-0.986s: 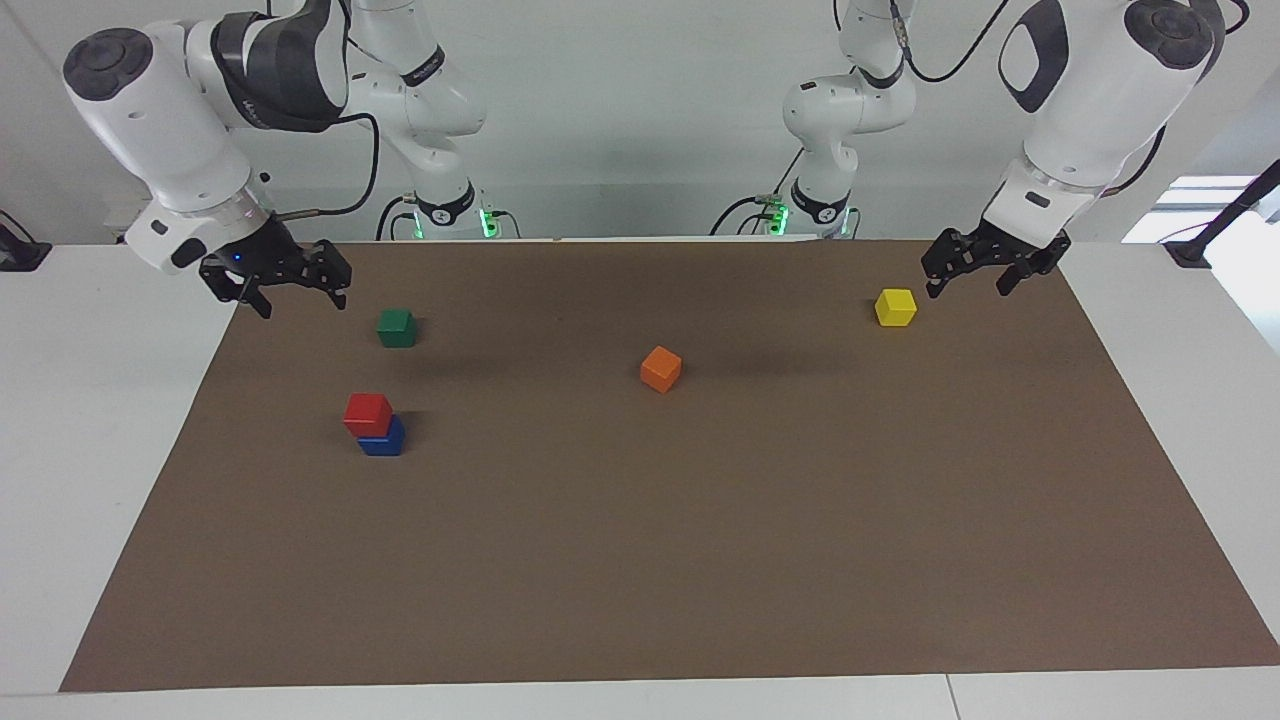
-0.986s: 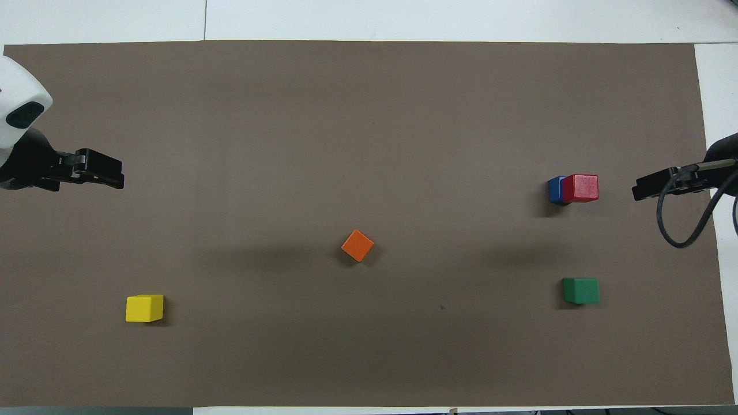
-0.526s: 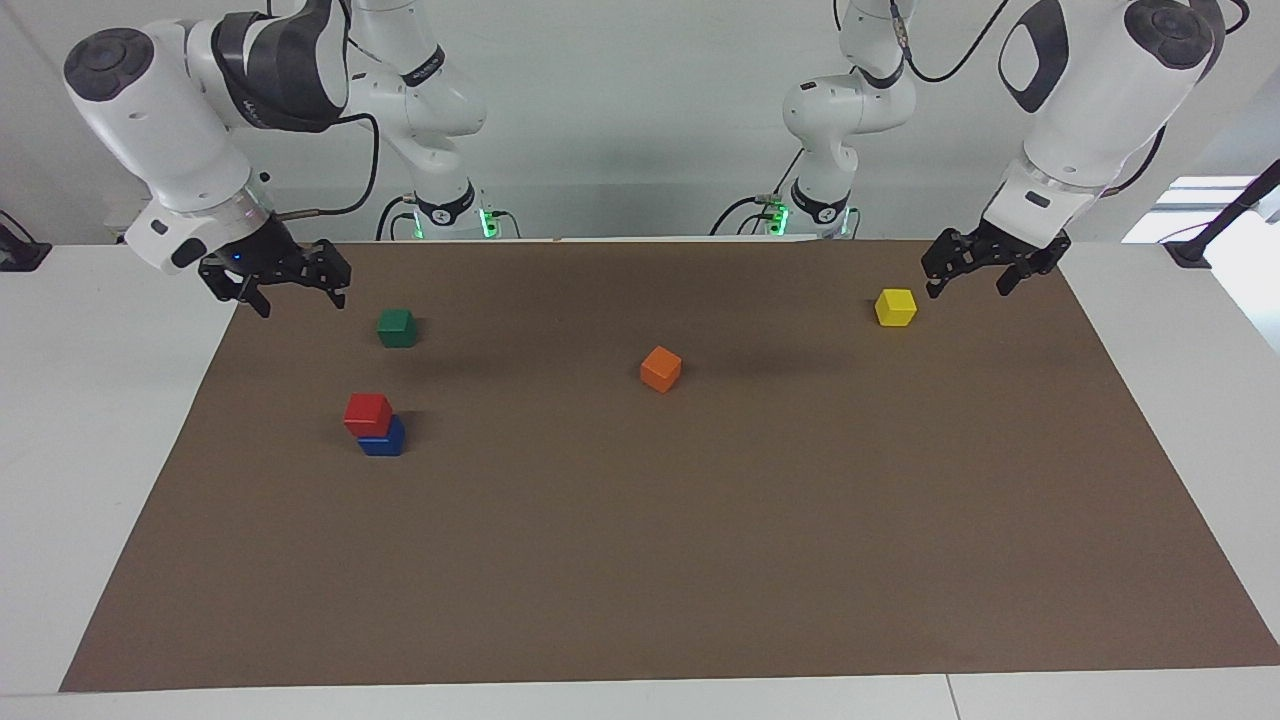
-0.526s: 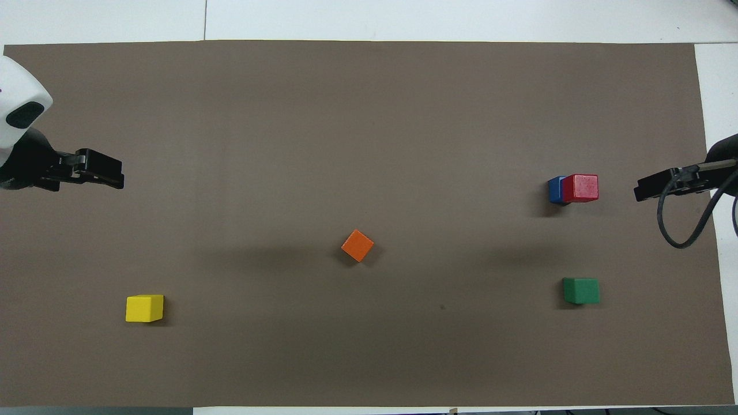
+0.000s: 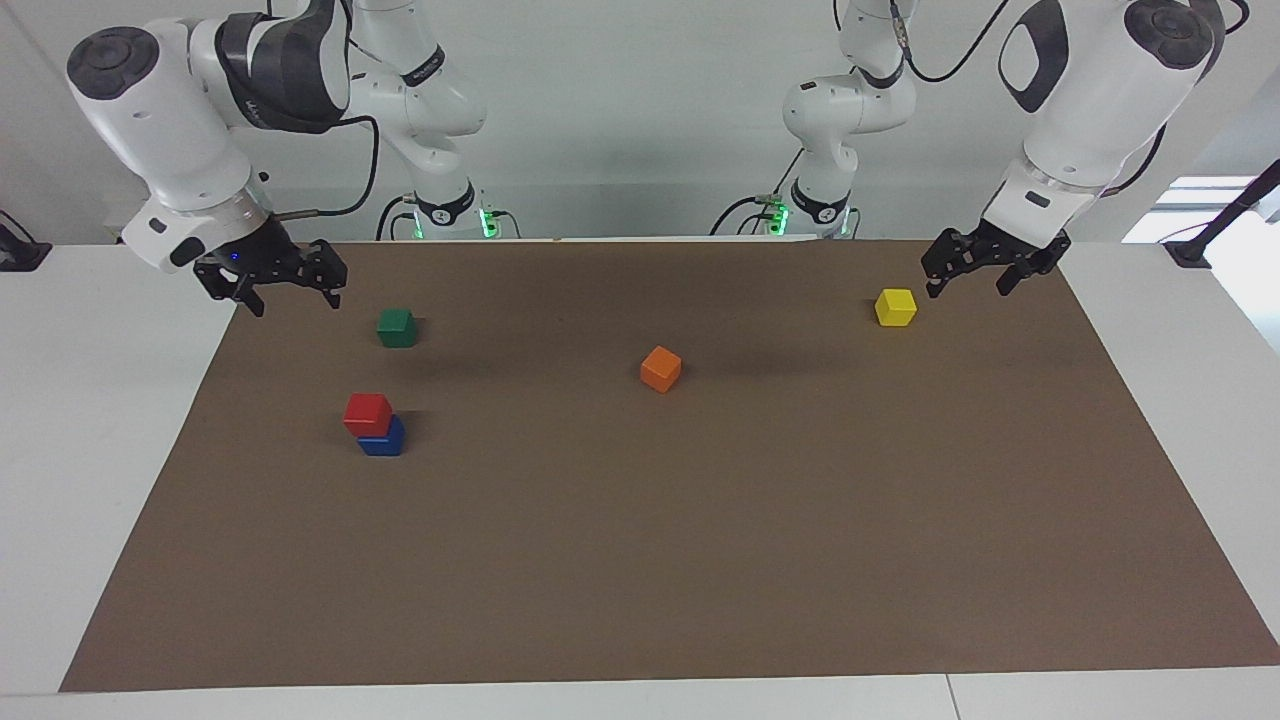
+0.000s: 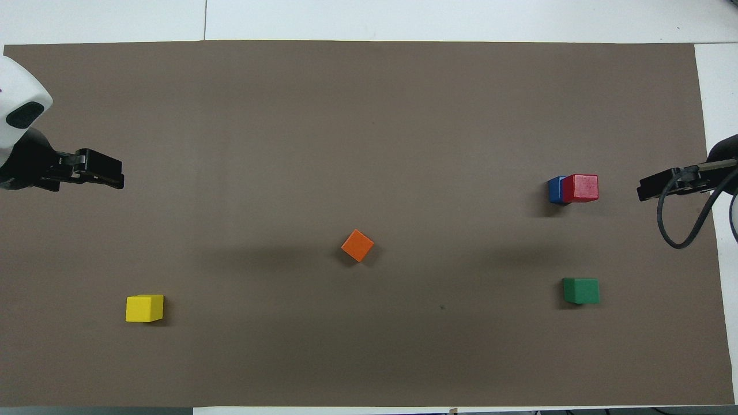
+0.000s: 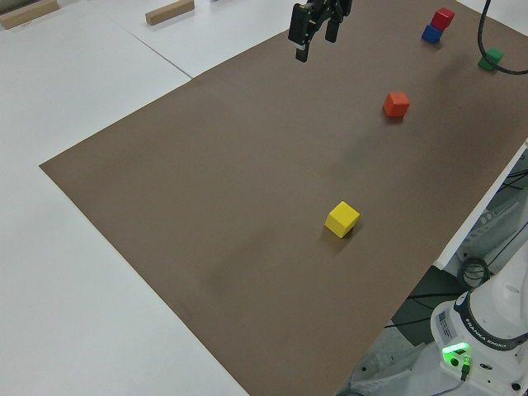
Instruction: Transfer red block to right arm and stack on blue block
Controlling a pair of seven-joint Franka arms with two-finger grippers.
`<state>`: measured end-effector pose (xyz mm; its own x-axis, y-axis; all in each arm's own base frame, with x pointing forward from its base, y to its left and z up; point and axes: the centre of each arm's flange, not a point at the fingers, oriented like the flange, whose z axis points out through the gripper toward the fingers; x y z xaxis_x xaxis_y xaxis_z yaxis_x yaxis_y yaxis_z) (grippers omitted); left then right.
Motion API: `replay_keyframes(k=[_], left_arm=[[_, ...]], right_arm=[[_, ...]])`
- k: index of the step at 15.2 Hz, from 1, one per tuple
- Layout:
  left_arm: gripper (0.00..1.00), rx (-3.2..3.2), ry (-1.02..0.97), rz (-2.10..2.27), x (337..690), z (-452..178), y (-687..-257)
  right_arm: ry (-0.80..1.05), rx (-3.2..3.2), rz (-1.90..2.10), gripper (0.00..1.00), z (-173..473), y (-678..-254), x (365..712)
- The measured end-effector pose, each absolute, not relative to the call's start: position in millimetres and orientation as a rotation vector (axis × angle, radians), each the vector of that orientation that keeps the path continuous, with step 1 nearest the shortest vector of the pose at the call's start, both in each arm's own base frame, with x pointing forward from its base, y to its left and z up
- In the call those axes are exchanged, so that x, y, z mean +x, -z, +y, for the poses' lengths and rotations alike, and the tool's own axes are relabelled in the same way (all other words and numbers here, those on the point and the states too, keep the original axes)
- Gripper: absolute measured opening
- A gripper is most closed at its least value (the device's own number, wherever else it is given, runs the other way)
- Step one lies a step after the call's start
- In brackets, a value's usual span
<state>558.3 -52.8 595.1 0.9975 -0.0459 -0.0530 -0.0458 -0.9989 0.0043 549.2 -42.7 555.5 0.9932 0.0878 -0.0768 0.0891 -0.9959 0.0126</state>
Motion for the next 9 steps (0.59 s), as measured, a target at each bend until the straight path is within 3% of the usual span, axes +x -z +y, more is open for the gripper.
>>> replay_keyframes(k=[9], left_arm=[[1.0,3.137,0.083,-0.072,558.3,-52.8,-595.1]], right_arm=[[0.12,3.121,0.107,1.0,-43.0,-555.1,549.4]])
